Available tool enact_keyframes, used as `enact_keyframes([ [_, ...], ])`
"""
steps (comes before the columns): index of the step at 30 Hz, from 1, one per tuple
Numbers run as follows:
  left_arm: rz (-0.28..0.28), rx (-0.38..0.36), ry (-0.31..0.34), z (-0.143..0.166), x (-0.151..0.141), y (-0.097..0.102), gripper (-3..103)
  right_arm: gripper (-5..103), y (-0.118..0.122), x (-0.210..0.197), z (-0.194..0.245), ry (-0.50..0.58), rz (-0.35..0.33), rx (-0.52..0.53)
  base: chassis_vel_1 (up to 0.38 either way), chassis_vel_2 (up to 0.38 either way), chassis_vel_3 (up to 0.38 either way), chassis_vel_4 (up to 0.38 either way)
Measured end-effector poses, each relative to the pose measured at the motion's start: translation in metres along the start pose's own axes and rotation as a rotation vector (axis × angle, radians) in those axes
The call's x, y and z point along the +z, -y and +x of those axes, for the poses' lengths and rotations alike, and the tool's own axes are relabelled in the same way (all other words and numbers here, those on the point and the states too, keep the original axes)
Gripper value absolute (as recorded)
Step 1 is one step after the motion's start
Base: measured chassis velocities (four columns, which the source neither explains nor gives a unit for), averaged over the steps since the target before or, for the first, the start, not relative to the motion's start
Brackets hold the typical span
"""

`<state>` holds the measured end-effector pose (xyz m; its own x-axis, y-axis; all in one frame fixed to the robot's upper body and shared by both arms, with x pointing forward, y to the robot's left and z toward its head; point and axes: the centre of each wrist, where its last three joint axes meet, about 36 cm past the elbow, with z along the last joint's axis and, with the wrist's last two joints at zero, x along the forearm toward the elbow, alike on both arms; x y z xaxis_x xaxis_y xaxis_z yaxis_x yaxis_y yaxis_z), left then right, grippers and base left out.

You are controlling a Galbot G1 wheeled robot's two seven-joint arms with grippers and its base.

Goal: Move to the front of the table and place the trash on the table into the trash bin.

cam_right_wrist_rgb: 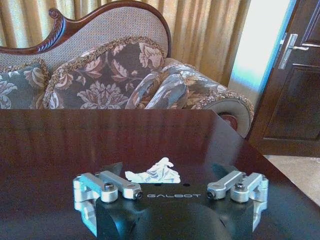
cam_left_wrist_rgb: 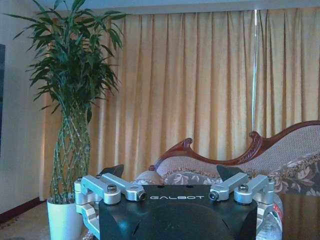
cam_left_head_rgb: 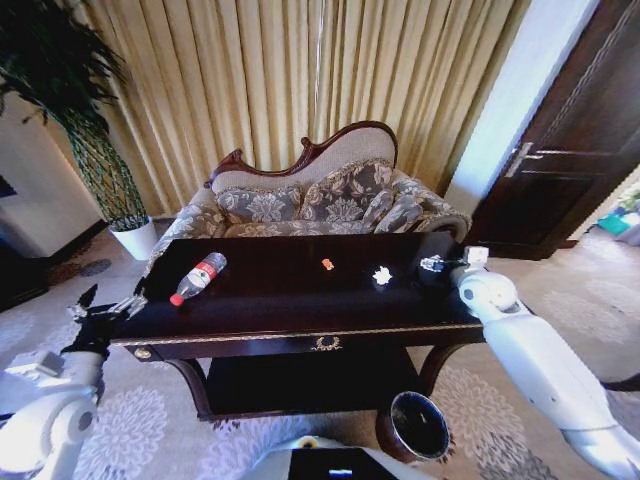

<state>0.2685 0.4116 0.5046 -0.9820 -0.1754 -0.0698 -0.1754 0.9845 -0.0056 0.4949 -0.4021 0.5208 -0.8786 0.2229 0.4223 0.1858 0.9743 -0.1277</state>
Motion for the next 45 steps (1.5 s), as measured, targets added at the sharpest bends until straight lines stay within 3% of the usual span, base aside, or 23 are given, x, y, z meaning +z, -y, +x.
enact_keyframes([
  [2,0.0,0.001,0.002,-0.0005,-0.0002,0.0001,100,94,-0.0001,-0.0001,0.0001,0.001,0.0,0.0,0.0,0.0,0.0,0.0],
  [8,0.002,0.002,0.002,-0.0015,0.0003,0.0004,100,67,-0.0016,0.0041,-0.0001,0.0,0.009,0.005,0.0,0.0,0.0,0.0],
  [17,0.001,0.004,0.003,-0.002,-0.0002,0.0001,100,50,-0.0016,0.0059,-0.0001,0.001,0.016,0.01,0.0,0.0,0.0,0.0],
  [22,0.0,0.005,0.005,-0.0023,-0.0009,-0.0002,100,33,-0.0026,0.0042,0.0015,0.007,0.019,0.007,0.0,0.0,0.0,0.0],
  [29,-0.001,0.004,0.005,-0.0015,-0.0011,-0.0004,100,19,-0.0026,0.0051,0.002,0.008,0.019,0.008,0.0,0.0,0.0,0.0],
  [32,-0.001,0.005,0.008,-0.0012,-0.002,-0.0001,100,5,-0.0022,0.005,0.0026,0.01,0.018,0.009,0.0,0.0,0.0,0.0],
  [45,-0.001,0.007,0.011,-0.0008,-0.0031,0.0008,100,0,-0.002,0.0062,0.0038,0.022,0.012,0.005,0.0,0.0,0.0,0.0],
])
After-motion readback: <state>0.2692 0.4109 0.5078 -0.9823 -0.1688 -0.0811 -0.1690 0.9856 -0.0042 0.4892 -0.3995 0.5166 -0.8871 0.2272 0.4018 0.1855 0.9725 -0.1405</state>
